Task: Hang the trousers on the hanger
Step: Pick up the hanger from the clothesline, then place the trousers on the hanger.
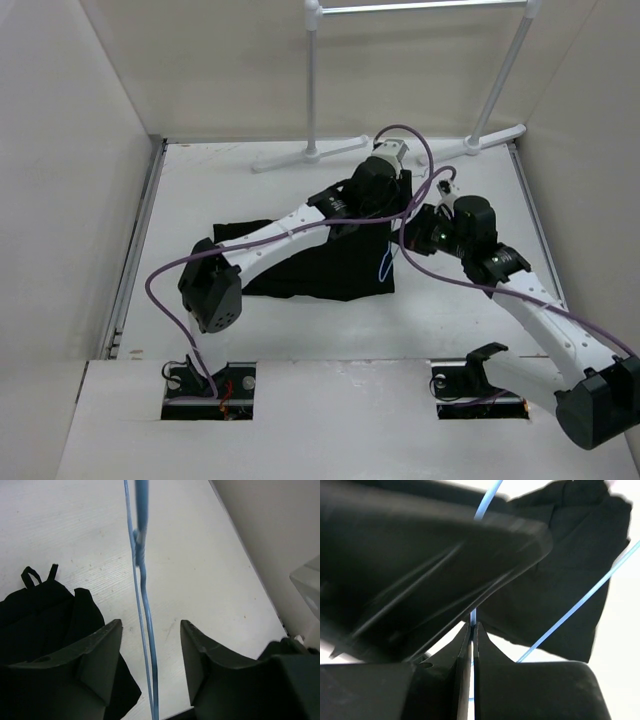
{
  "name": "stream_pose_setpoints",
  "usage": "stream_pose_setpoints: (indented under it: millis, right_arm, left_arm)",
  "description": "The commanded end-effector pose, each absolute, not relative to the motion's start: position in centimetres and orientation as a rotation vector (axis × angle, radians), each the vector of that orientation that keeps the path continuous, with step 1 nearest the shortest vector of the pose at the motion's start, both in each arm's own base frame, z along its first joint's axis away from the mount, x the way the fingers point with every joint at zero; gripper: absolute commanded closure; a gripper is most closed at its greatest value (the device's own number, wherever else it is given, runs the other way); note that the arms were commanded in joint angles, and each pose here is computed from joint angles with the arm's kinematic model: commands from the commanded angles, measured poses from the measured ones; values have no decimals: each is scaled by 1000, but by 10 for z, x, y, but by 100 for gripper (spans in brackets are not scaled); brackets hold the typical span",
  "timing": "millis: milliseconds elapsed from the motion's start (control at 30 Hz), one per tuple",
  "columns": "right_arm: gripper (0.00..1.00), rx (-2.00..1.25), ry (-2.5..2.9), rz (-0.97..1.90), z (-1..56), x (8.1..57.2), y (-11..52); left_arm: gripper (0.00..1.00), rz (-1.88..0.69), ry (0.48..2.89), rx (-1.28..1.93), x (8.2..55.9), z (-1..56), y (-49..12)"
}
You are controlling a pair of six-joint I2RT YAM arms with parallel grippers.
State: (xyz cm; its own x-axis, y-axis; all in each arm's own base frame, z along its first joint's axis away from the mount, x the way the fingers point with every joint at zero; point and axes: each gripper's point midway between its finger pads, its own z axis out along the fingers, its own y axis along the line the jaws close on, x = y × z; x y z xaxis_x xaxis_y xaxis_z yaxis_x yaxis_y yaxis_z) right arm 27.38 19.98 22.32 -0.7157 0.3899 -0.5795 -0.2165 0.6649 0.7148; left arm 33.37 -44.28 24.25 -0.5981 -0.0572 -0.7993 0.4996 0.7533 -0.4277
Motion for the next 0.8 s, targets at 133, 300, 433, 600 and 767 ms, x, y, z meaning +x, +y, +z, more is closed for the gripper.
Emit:
stream_pose_setpoints:
  millis: [133, 300, 433, 600, 767]
  right_arm:
    - [93, 156, 2080, 1051, 229, 264, 200]
    - [92, 180, 2100, 1032, 220, 259, 194]
    - [84, 202, 2110, 1009, 216, 258, 189]
    - [54, 241, 2097, 964, 221, 256, 175]
    - [65, 336, 2096, 902, 223, 262, 154]
  left_arm:
    - [69, -804, 1970, 297, 351, 277, -453]
    - [94, -768, 1981, 275, 354, 267, -449]
    - [98, -761, 1944, 208, 356, 272, -440]
    - [100, -762, 1910, 10, 358, 268, -419]
    - [100, -764, 1920, -204, 351, 230, -406]
